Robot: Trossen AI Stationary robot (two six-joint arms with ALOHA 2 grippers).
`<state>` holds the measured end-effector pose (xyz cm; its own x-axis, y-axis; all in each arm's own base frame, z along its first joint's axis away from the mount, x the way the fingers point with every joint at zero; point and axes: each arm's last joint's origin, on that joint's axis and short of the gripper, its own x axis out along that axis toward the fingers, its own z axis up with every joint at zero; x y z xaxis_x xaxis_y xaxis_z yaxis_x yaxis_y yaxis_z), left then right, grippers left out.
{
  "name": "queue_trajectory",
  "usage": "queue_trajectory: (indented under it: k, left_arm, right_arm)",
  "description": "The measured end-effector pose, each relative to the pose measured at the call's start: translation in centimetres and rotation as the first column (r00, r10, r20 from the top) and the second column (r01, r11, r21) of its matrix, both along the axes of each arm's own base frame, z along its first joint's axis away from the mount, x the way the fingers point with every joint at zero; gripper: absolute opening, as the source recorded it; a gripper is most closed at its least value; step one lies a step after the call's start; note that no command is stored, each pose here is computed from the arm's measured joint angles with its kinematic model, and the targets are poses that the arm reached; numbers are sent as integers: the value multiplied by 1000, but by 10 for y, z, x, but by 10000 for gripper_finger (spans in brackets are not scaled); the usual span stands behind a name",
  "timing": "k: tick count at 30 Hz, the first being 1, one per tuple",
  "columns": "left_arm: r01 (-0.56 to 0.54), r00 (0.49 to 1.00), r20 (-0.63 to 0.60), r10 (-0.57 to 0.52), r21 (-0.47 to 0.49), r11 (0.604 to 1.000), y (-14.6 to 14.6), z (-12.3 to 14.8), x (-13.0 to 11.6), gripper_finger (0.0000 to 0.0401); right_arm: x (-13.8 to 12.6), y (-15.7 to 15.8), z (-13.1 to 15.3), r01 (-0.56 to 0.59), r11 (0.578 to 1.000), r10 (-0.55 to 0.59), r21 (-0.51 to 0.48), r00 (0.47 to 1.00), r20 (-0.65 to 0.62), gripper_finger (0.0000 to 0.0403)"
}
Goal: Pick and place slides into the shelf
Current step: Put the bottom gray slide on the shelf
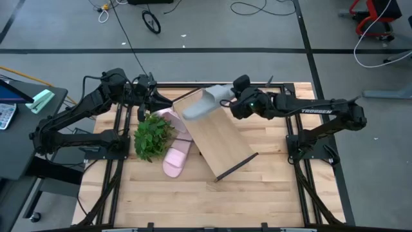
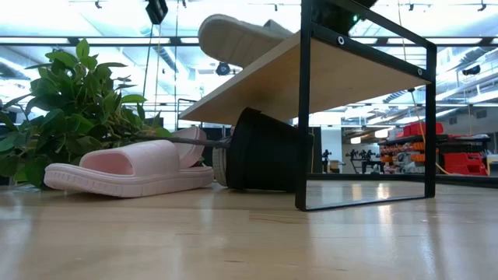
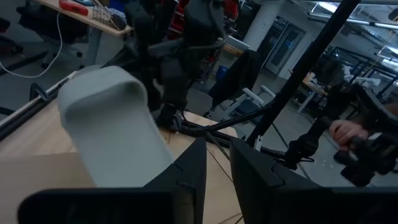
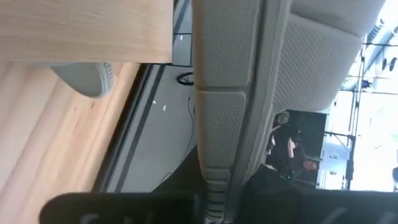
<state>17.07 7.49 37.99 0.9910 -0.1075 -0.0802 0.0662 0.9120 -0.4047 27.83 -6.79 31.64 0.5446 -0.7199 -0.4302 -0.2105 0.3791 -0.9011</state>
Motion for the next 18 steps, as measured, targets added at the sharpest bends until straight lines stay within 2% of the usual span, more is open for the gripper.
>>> queue_trajectory:
  k: [7,10,13,18]
  left_arm:
    - [-2,1000,-3,2,-25,1000,0,0,0,76]
    - [-4,1000,-6,3,-47,999,0,0,0,74]
    - [-5,1000,-9,5,-68,998,0,0,0,74]
    - [-7,1000,-12,6,-83,996,0,0,0,81]
  right_arm:
    - [4,1,-26,-46,999,46,25,999,24,36]
    - [6,-4,-28,-57,998,56,27,998,34,36]
    - [11,-13,-28,-57,998,58,-12,997,55,36]
    - [16,-26,-34,-55,998,56,-22,998,33,36]
